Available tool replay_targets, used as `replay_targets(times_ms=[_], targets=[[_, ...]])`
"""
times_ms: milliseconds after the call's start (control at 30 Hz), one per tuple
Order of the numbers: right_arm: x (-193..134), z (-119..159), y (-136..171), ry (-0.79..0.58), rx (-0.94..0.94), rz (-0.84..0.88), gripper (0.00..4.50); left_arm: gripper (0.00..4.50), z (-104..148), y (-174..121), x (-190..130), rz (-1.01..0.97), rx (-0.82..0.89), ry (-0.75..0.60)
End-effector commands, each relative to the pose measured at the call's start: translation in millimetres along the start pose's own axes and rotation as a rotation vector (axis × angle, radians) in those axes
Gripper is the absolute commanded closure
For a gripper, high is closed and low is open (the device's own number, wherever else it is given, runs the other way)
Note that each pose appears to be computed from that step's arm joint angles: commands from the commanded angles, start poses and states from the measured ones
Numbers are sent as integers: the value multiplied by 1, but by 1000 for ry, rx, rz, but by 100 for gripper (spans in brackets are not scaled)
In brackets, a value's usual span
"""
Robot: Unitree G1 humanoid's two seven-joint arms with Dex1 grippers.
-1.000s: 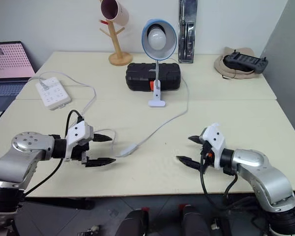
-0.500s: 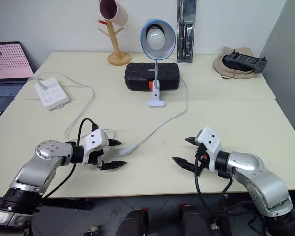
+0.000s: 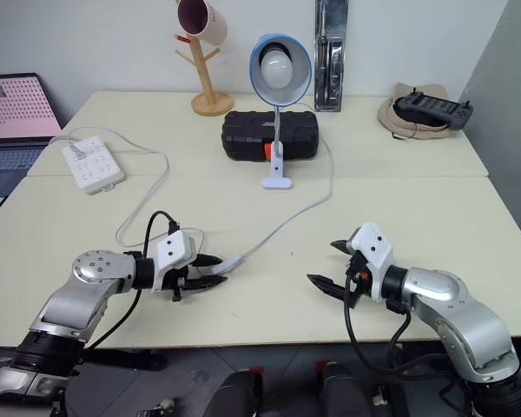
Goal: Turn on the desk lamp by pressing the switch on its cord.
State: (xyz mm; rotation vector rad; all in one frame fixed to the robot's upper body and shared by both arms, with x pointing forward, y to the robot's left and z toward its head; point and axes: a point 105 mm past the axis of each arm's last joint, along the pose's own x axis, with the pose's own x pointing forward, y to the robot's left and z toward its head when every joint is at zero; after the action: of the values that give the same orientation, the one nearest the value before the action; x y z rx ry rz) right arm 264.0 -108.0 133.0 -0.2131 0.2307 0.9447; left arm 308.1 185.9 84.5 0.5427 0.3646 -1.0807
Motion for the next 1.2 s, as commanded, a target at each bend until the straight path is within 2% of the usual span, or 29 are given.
replay_targets(times_ms=[33, 100, 200, 300, 400, 500, 567, 667, 800, 867, 1000, 1200], targets=[[-4, 14, -2, -39, -46, -15, 0, 375, 0, 4, -1, 17, 20, 10], [-5, 14, -3, -38, -45, -17, 0, 409, -1, 4, -2, 12, 20, 14], [-5, 14, -4, -37, -41, -20, 0, 409, -1, 5, -3, 13, 15, 14], [-4, 13, -4, -45, -19, -25, 0, 409, 9, 10, -2, 26, -71, -32], [-3, 15, -5, -84, 76, -37, 0, 409, 49, 21, -2, 19, -359, -208], [0, 22, -8, -184, 298, -45, 0, 409, 103, 22, -5, -91, -606, -407], [3, 26, -8, -226, 394, -28, 0, 409, 123, 20, -6, -153, -717, -490], [7, 35, -6, -288, 515, 16, 0, 409, 139, 13, -5, -221, -816, -543], [3, 69, -7, -497, 777, 167, 0, 409, 158, -1, 2, -351, -901, -586], [-4, 82, -8, -551, 852, 229, 0, 409, 165, -6, 3, -393, -922, -594], [-12, 97, 5, -544, 910, 356, 0, 409, 172, -19, 7, -467, -933, -583], [-7, 101, 9, -502, 941, 371, 0, 409, 177, -27, 8, -500, -934, -584]])
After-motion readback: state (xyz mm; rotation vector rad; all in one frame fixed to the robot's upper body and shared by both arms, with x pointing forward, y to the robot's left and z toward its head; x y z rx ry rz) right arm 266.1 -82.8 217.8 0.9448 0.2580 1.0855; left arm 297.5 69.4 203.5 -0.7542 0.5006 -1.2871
